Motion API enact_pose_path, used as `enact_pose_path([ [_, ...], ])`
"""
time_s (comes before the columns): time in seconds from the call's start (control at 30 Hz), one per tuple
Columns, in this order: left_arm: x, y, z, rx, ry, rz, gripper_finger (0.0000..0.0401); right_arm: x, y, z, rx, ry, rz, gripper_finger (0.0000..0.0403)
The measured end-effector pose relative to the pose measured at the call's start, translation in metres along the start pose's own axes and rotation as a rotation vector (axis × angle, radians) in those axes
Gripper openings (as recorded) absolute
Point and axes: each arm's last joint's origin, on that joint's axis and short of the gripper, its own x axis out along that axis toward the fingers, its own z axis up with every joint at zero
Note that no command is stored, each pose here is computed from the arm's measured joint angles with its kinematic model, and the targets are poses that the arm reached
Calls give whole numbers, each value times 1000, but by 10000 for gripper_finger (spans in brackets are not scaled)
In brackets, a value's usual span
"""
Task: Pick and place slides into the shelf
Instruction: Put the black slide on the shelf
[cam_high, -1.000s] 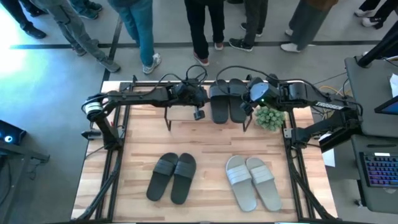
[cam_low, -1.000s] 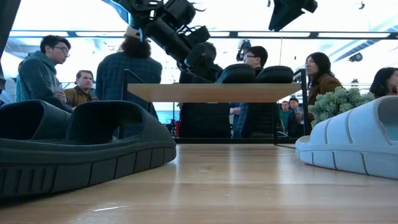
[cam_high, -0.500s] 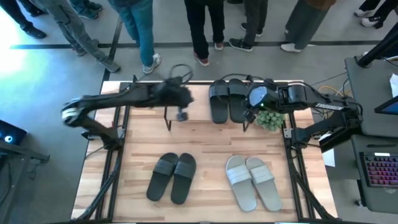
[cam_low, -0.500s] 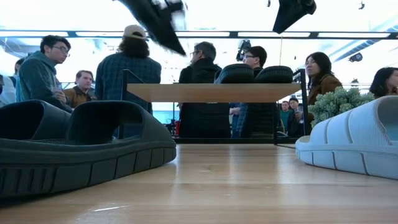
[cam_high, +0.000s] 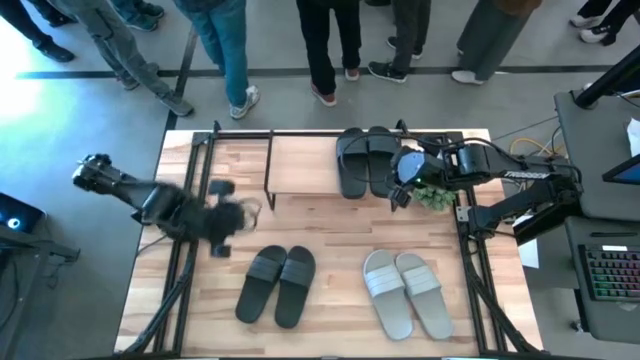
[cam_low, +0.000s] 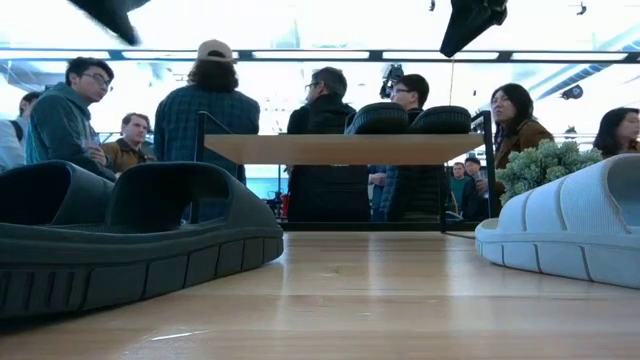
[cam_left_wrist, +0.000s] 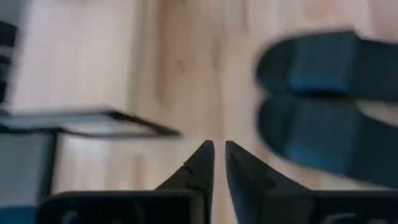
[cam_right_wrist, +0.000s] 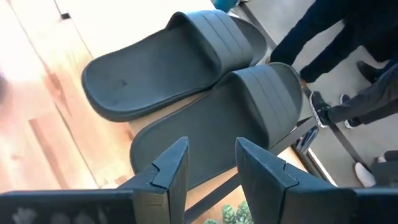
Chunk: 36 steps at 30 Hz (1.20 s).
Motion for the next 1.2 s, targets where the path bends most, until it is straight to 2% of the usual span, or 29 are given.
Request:
enact_pose_path([
  [0.17, 12, -50, -8, 6, 144, -28, 95, 0, 0, 1, -11, -9, -13, 123],
  [0.27, 18, -79, -11, 18, 160, -23, 143, -1, 2, 1, -43, -18, -9, 123],
  [0.37, 25, -105, -17, 30, 154, 35, 182, -3, 6, 2, -104, -43, 9, 124],
  [0.43, 30, -120, -20, 19, 137, 77, 201, -5, 10, 2, -154, -60, 23, 131],
  [0.53, 40, -143, -24, -3, 127, 80, 221, -8, 14, 1, -201, -72, 36, 150],
  [0.63, 54, -166, -27, 8, 123, 80, 229, -10, 15, 1, -210, -75, 38, 176],
  [0.8, 83, -188, -34, 48, 131, 187, 231, -13, 13, 1, -217, -65, 28, 213],
  [1.1, 122, -196, -41, -6, 117, 343, 229, -16, 11, 3, -206, -82, 16, 233],
  [1.2, 134, -195, -40, -3, 125, 387, 214, -16, 11, 4, -206, -81, 15, 233],
])
